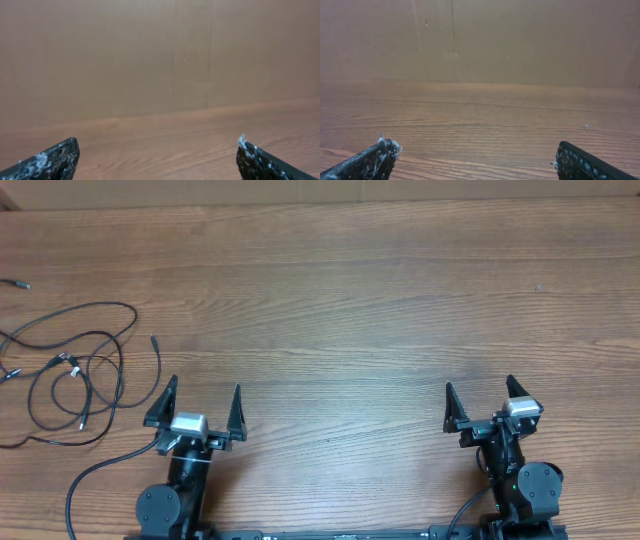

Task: Untangle cables

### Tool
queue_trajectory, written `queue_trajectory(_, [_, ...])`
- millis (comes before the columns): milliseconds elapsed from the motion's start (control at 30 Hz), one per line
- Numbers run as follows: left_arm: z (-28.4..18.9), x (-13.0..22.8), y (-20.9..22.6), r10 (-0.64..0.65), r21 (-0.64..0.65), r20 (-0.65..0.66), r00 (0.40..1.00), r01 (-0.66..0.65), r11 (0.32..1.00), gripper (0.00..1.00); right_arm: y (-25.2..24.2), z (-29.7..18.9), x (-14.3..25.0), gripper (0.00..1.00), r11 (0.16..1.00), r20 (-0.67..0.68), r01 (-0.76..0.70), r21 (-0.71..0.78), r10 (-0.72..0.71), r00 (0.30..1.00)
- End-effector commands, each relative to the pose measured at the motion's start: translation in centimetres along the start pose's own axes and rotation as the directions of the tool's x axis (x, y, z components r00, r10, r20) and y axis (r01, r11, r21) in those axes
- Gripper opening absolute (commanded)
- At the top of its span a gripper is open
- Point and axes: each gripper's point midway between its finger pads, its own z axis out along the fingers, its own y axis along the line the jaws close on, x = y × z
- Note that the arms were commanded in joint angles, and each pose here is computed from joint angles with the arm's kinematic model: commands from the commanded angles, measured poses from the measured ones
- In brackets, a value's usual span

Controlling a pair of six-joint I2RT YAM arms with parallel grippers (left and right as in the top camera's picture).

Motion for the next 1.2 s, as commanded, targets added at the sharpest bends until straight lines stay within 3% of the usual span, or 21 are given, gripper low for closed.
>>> queue_trajectory(0, [-0.1,2.1,1.3,0.035,-0.072,-0.077,0.996,-0.041,0.997,1.0,-0.1,0.0,0.2,1.0,1.0,0.005,0.001,0.005,-0.001,1.0])
queue_trajectory(100, [-0.6,5.4,1.1,0.027,-0.062,-0.209,0.978,-0.041,0.997,1.0,-0.1,0.0,0.2,1.0,1.0,0.005,0.001,0.005,-0.001,1.0])
queue_trajectory(1167, [-0.5,5.1,1.1,0.027,-0.06,-0.199,0.98,-0.04,0.997,1.0,-0.1,0.0,0.2,1.0,1.0,0.005,0.001,0.005,-0.001,1.0])
